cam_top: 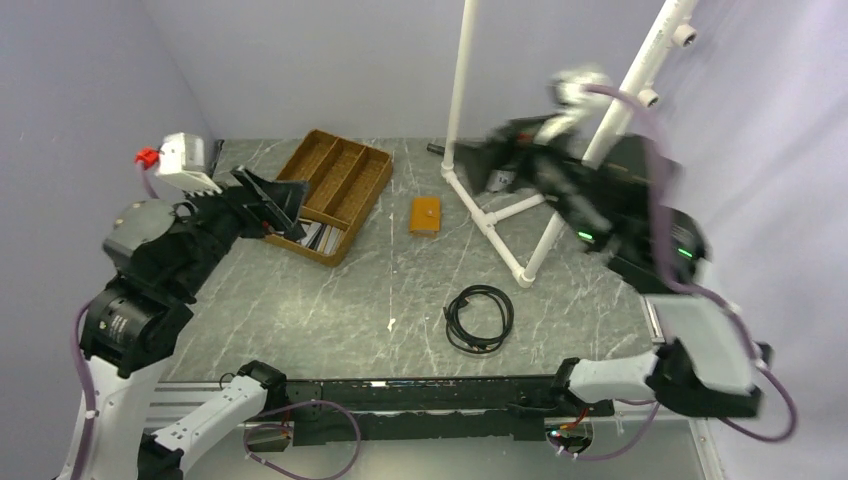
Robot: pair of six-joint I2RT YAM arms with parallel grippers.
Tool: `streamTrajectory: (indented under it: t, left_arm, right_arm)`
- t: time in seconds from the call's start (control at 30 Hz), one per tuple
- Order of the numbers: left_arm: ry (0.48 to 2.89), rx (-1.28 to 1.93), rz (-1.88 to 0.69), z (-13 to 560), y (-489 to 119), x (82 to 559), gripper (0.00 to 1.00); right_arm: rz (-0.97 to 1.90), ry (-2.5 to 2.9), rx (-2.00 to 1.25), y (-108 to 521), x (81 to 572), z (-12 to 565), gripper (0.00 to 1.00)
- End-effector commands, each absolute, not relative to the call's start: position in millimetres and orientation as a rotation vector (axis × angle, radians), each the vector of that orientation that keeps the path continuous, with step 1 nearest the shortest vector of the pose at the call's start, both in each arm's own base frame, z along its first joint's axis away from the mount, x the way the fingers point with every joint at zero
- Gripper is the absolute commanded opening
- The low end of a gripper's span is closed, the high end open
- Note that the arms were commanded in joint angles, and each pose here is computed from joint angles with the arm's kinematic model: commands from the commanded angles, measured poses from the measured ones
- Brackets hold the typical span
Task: Put the credit cards into the card holder
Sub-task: Reset both arms
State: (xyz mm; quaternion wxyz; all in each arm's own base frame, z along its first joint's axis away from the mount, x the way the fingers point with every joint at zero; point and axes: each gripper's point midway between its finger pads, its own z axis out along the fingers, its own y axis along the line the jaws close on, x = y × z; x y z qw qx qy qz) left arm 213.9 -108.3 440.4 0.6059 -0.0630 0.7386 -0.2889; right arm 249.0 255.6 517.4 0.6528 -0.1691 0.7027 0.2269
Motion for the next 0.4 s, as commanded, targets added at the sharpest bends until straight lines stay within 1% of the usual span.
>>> streamTrajectory:
  t: [0.0, 0.03, 0.07, 0.1, 0.37]
  left_arm:
    - [1.505, -0.068, -0.615, 502, -102, 220, 0.92]
    - [1.483, -0.061, -0.611, 509, -101, 219, 0.92]
    - [1.462, -0.055, -0.61, 516, -100, 218, 0.92]
    - [1.447, -0.047, -0.607, 521, -100, 218, 0.92]
    - [1.387, -0.032, -0.596, 547, -94, 209, 0.92]
  right_arm:
    - [0.545, 1.411, -0.351, 215, 223, 550, 1.0]
    - [0.555, 1.374, -0.335, 203, 216, 557, 1.0]
    - [0.522, 1.348, -0.28, 183, 220, 563, 1.0]
    - [0.552, 1.32, -0.296, 182, 208, 567, 1.0]
    - [0.544, 1.255, -0.181, 135, 190, 571, 1.0]
